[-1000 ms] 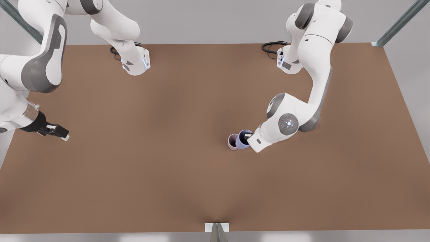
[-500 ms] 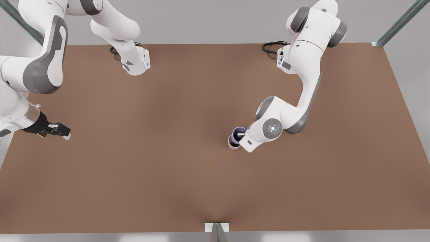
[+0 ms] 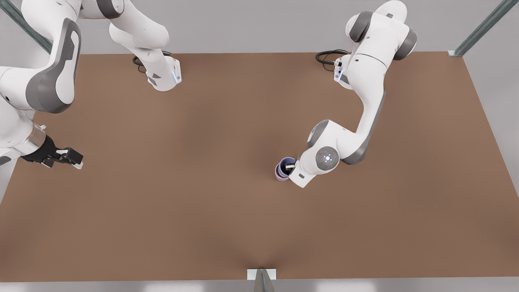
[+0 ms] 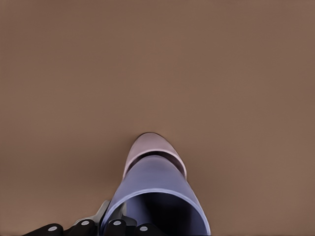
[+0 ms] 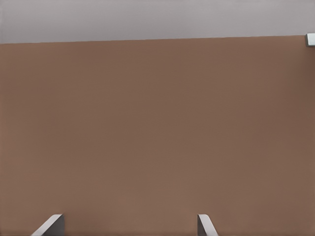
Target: Stack the cups, with the pink cup at the bottom and the purple cup at the top
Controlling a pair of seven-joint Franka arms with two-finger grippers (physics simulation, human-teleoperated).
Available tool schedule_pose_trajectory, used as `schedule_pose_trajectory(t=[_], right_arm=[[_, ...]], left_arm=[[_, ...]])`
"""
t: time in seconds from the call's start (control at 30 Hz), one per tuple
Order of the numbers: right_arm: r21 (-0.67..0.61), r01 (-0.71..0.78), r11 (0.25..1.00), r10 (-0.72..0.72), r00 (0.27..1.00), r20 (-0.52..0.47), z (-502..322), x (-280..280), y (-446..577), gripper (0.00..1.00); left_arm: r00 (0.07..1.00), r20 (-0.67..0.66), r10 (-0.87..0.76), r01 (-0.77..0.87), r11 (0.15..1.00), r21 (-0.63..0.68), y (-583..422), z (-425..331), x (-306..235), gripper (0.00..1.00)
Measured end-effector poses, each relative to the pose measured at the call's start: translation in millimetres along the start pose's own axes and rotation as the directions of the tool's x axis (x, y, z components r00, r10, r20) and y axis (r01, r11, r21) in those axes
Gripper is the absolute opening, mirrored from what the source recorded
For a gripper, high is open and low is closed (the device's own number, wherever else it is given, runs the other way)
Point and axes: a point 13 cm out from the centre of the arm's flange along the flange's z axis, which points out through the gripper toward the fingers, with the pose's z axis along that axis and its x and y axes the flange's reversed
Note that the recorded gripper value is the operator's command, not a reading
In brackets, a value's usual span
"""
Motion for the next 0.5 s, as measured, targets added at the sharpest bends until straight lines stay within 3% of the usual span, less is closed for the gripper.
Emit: schedule_pose_trajectory(t=[0.23,0.3,0.33,0.5], right_arm=[[-0.001,0.011,1.0,-0.011,1.0,0.004,-0.7,-0.9,-0.2,1.0],[-0.001,0.012,1.0,-0.012,1.0,0.006,-1.0,-1.4,-0.8,1.0],[-0.001,0.013,1.0,-0.013,1.0,0.007,-1.0,-1.5,-1.1,1.0],[-0.001,0.017,1.0,-0.017,1.0,0.011,-0.9,-2.4,-1.3,1.0]], left_arm=[[1.0,-0.008,-0.017,0.017,1.0,-0.009,-4.0,11.1,3.7,0.21],[1.0,-0.012,-0.022,0.021,1.0,-0.01,-3.6,13.7,3.8,0.42],[1.0,-0.014,-0.024,0.024,1.0,-0.01,-3.5,15.1,3.6,0.46],[0.999,-0.016,-0.03,0.03,0.999,-0.013,-2.9,16.1,3.5,0.49]])
